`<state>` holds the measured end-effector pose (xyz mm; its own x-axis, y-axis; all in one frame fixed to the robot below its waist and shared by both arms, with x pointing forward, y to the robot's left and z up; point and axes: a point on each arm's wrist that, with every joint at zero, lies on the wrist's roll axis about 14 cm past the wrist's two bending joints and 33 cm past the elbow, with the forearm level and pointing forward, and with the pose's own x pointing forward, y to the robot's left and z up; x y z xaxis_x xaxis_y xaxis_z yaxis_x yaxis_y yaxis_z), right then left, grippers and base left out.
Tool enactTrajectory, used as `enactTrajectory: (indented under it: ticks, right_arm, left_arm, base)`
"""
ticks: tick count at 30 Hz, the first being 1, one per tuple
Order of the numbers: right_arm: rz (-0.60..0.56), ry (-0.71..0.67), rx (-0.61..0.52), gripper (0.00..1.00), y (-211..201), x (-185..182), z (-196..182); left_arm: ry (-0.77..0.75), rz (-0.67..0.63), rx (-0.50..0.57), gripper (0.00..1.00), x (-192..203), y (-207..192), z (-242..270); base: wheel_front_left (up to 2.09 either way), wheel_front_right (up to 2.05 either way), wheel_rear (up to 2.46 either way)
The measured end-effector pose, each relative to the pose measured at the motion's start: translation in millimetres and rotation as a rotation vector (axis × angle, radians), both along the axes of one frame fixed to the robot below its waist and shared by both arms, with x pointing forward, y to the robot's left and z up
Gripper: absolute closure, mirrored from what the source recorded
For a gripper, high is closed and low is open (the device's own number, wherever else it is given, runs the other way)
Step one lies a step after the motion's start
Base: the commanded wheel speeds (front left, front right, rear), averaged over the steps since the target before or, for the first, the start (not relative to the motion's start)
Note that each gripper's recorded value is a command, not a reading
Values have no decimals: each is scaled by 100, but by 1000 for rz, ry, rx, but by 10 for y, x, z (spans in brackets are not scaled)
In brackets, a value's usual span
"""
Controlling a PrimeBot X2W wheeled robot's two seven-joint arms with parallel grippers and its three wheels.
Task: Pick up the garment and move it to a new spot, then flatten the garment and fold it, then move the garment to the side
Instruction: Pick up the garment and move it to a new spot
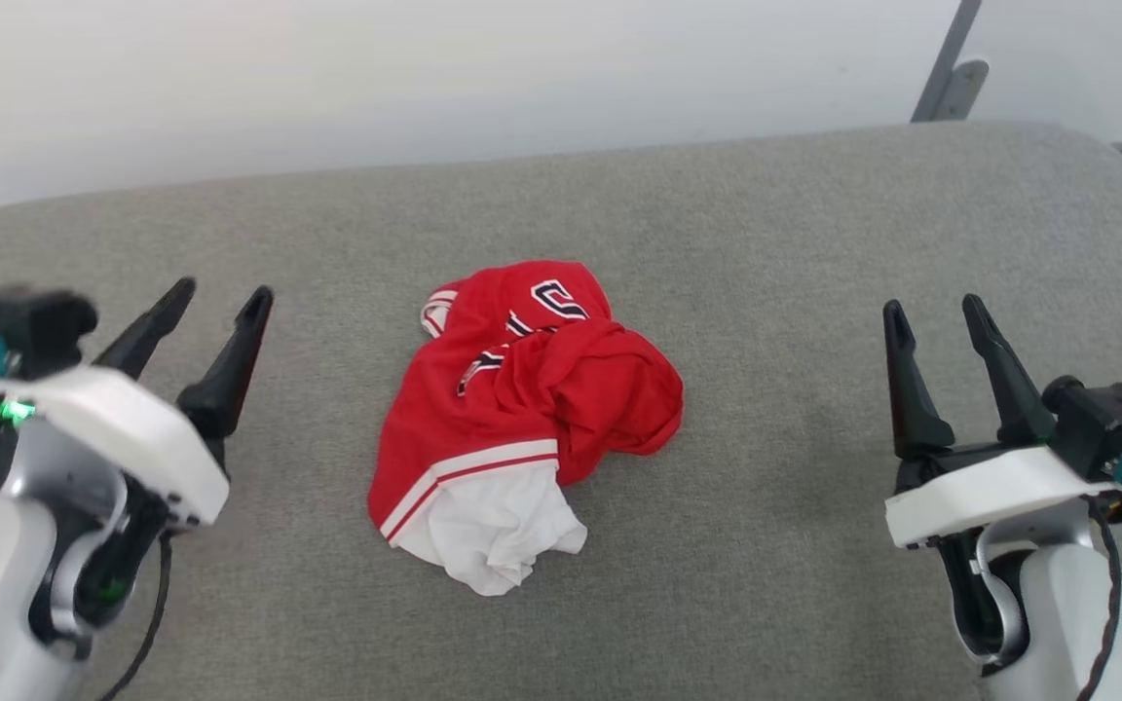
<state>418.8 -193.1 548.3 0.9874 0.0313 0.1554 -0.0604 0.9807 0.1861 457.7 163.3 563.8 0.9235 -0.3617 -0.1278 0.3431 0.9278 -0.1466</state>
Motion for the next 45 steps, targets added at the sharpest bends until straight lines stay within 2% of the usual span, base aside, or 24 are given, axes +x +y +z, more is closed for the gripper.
enactTrajectory:
  ticks: [8,21,45]
  right_arm:
    - [0,-2,-2,0,-13,-121,28]
    - [19,2,-6,0,65,-258,19]
    - [29,21,-13,0,138,-292,-83]
  left_arm:
    - [-122,129,-25,0,-397,355,38]
    - [-188,313,-43,0,-1026,798,-172]
    - [-231,420,5,0,-1404,932,-404]
  base:
    - [0,0,0]
    - [0,0,0]
    - [0,0,0]
